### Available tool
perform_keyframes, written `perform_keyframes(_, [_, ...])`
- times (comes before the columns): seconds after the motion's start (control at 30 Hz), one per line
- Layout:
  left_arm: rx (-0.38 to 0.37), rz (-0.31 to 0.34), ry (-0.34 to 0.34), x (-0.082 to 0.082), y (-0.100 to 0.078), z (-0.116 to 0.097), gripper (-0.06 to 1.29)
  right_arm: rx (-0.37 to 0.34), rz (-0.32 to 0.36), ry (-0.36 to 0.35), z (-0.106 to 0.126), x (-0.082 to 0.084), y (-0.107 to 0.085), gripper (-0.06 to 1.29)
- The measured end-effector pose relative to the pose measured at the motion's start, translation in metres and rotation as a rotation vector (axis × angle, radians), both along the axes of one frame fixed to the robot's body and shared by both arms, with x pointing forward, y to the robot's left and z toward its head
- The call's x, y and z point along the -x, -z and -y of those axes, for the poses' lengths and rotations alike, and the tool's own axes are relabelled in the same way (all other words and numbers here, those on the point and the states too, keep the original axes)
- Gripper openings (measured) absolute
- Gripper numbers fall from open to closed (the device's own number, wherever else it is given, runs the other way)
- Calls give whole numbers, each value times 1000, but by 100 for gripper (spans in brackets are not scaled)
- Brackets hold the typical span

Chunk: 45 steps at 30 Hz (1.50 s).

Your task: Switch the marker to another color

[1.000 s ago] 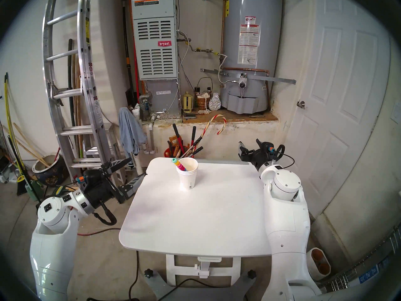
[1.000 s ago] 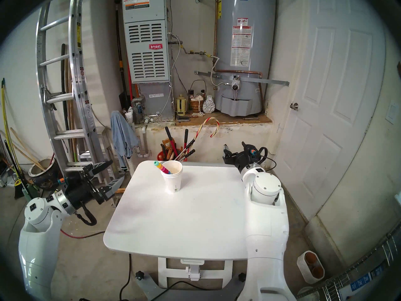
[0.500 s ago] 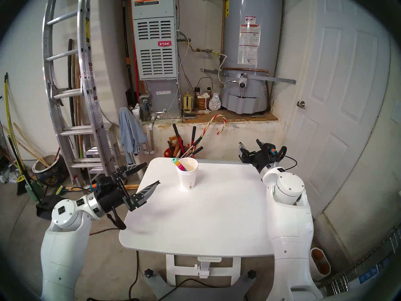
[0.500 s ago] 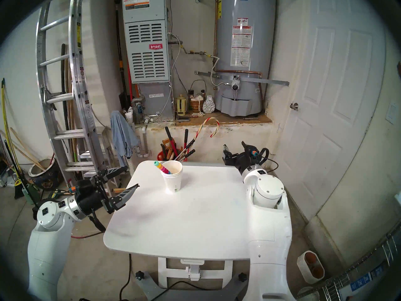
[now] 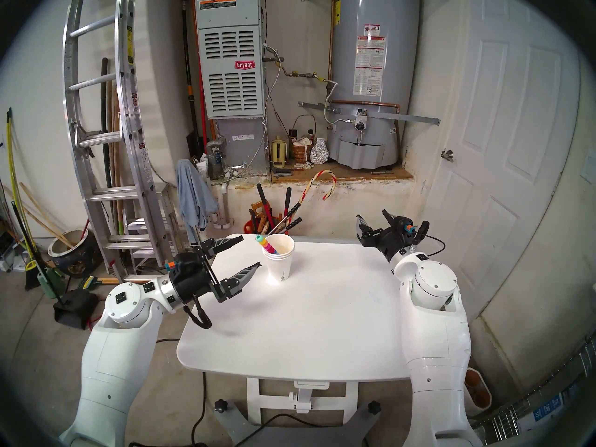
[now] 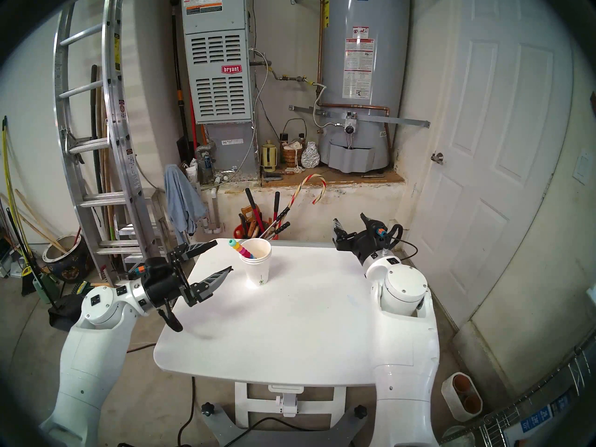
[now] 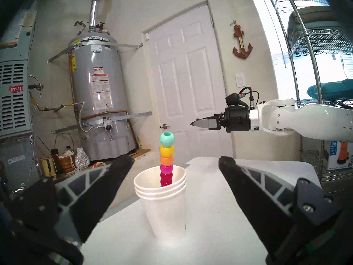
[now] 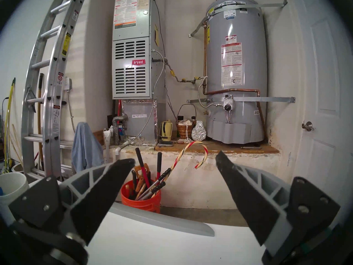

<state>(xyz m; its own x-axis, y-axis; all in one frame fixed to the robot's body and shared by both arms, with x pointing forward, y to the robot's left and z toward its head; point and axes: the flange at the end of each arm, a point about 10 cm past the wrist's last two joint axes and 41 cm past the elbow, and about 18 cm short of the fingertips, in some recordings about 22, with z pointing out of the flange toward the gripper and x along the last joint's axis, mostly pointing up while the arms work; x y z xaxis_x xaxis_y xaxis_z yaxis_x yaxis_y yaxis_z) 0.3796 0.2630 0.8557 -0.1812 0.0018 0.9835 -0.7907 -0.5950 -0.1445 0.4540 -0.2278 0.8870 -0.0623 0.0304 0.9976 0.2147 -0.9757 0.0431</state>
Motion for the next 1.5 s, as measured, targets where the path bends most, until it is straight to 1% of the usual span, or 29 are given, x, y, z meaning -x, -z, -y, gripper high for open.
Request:
perform_keyframes(0.17, [0, -10, -2, -13, 2, 9, 127, 2, 3, -3, 1, 1, -1, 120])
perform_keyframes(0.47, [13, -10, 7, -26, -1, 20, 127, 4, 0, -5, 4, 3, 1, 120])
perform_keyframes(0.83, [20, 0, 18, -33, -5, 27, 127, 3, -3, -3, 6, 4, 2, 120])
perform_keyframes(1.1, [19, -6, 13, -38, -4, 28, 127, 1, -4, -1, 7, 5, 3, 120])
perform_keyframes(1.17, [19, -8, 12, -38, -3, 28, 122, 1, -4, -1, 8, 5, 3, 120])
perform_keyframes(1.23, [18, -11, 12, -39, -2, 28, 86, 0, -5, -1, 8, 5, 4, 120])
perform_keyframes(1.3, [18, -12, 12, -40, -2, 28, 73, 0, -5, -1, 8, 5, 4, 120])
perform_keyframes(1.33, [17, -14, 13, -40, -1, 29, 75, 0, -5, -1, 8, 5, 4, 120])
perform_keyframes(1.37, [16, -16, 13, -41, 0, 29, 81, 0, -5, -1, 9, 6, 4, 120])
perform_keyframes(1.43, [15, -16, 13, -41, 0, 29, 83, 0, -5, -1, 9, 6, 4, 120])
perform_keyframes(1.5, [15, -18, 14, -42, 0, 29, 82, -1, -6, 0, 9, 6, 5, 120])
